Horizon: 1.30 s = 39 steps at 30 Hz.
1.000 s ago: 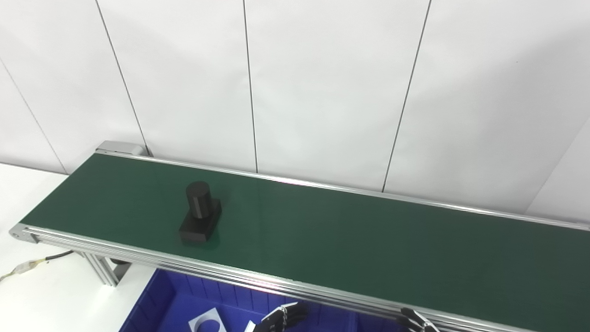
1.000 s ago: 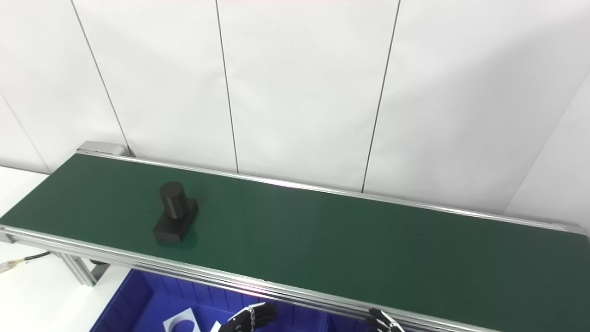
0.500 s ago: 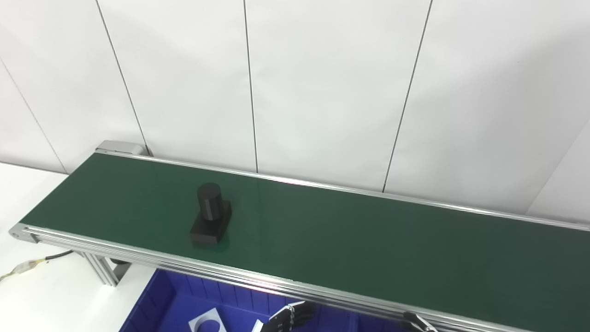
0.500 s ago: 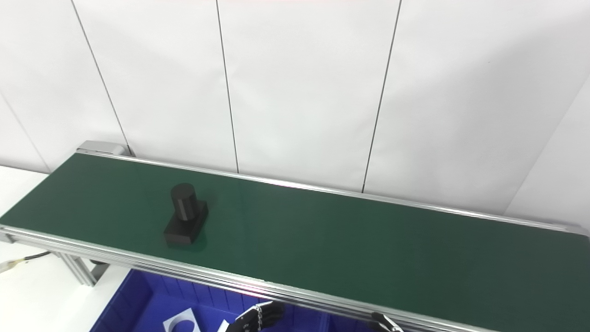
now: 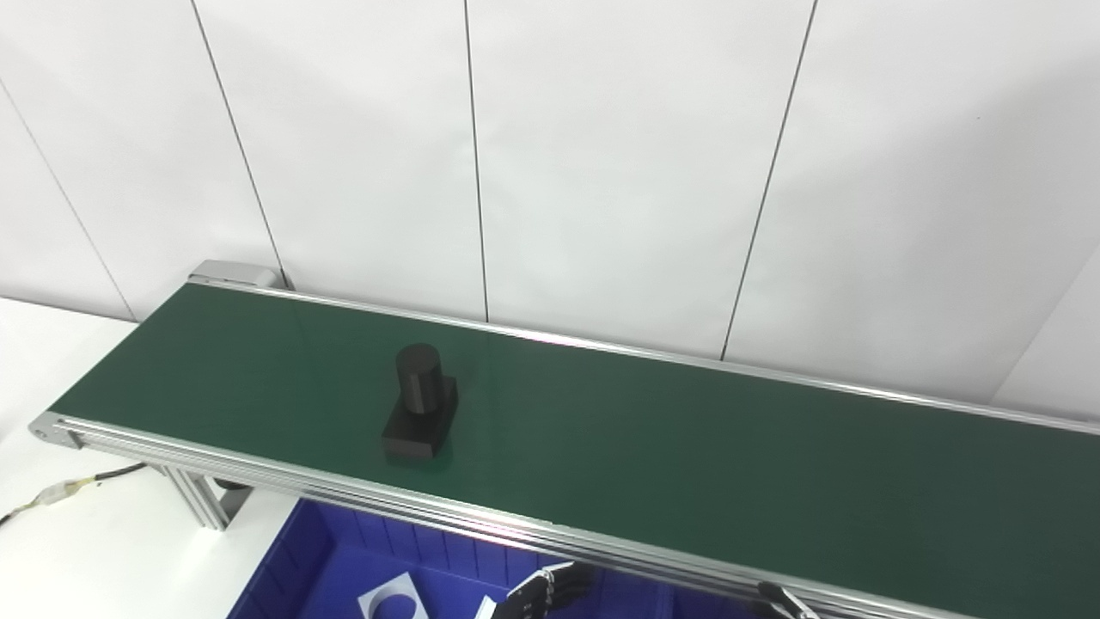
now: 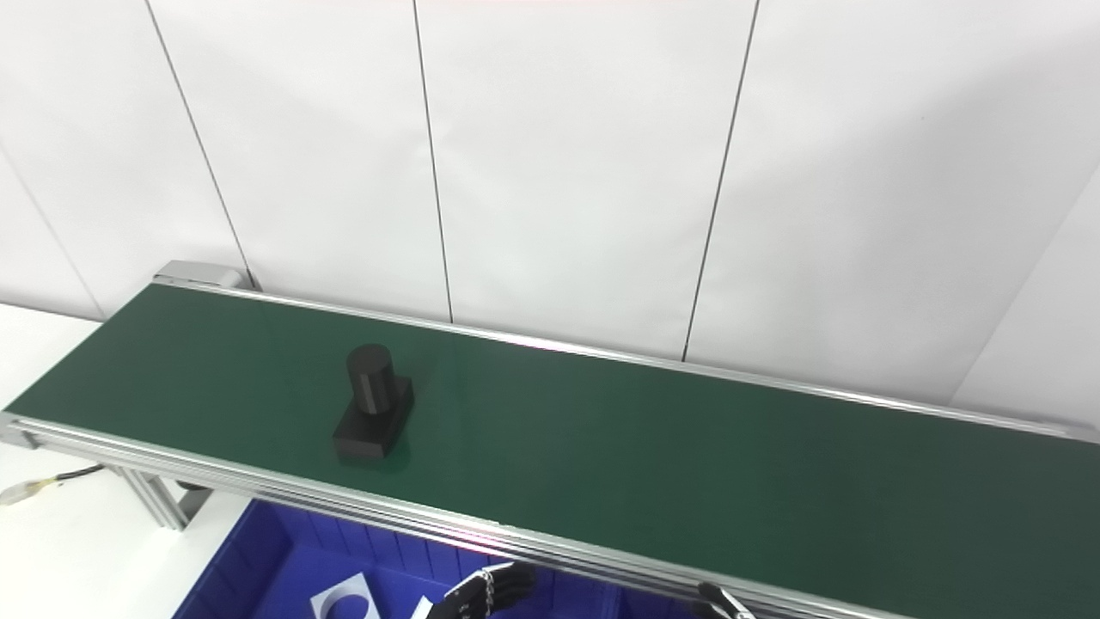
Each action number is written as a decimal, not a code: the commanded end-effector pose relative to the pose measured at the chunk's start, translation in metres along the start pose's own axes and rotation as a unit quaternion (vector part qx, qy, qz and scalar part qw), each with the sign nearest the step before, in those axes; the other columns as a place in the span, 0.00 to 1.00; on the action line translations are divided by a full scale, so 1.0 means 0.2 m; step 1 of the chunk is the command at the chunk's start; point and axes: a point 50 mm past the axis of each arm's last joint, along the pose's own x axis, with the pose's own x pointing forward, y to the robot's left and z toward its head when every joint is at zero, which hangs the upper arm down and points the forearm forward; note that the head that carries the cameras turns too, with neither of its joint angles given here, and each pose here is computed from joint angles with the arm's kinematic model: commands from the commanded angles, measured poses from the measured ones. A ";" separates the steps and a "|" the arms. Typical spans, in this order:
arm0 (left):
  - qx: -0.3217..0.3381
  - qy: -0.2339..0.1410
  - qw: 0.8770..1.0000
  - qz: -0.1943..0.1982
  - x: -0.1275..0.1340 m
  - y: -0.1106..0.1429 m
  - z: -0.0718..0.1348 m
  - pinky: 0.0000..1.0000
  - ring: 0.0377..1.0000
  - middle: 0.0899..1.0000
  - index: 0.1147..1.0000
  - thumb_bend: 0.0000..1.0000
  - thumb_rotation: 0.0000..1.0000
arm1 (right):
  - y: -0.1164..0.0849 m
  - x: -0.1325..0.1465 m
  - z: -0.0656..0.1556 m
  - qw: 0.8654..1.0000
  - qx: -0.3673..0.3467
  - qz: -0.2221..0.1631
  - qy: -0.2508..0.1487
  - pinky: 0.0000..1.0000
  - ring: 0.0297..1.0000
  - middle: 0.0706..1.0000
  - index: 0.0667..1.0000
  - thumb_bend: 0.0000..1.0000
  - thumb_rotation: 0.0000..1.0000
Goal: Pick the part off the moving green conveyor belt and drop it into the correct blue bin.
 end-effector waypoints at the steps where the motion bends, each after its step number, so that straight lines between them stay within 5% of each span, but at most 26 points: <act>1: -0.001 -0.039 0.999 -0.002 0.04 -0.01 0.06 0.83 0.77 0.75 0.72 0.60 0.00 | -0.02 0.01 0.06 0.999 -0.007 -0.004 -0.044 0.76 0.79 0.82 0.89 0.58 0.17; 21: -0.014 -0.047 0.999 -0.009 -0.02 0.08 0.08 0.88 0.80 0.77 0.74 0.59 0.00 | 0.05 -0.05 0.10 0.998 -0.001 -0.021 -0.054 0.73 0.77 0.80 0.85 0.64 0.22; 39: -0.017 -0.057 0.998 -0.017 -0.05 0.20 0.11 0.86 0.79 0.77 0.74 0.58 0.00 | 0.10 0.00 0.23 0.994 -0.013 -0.038 -0.101 0.70 0.75 0.78 0.82 0.70 0.18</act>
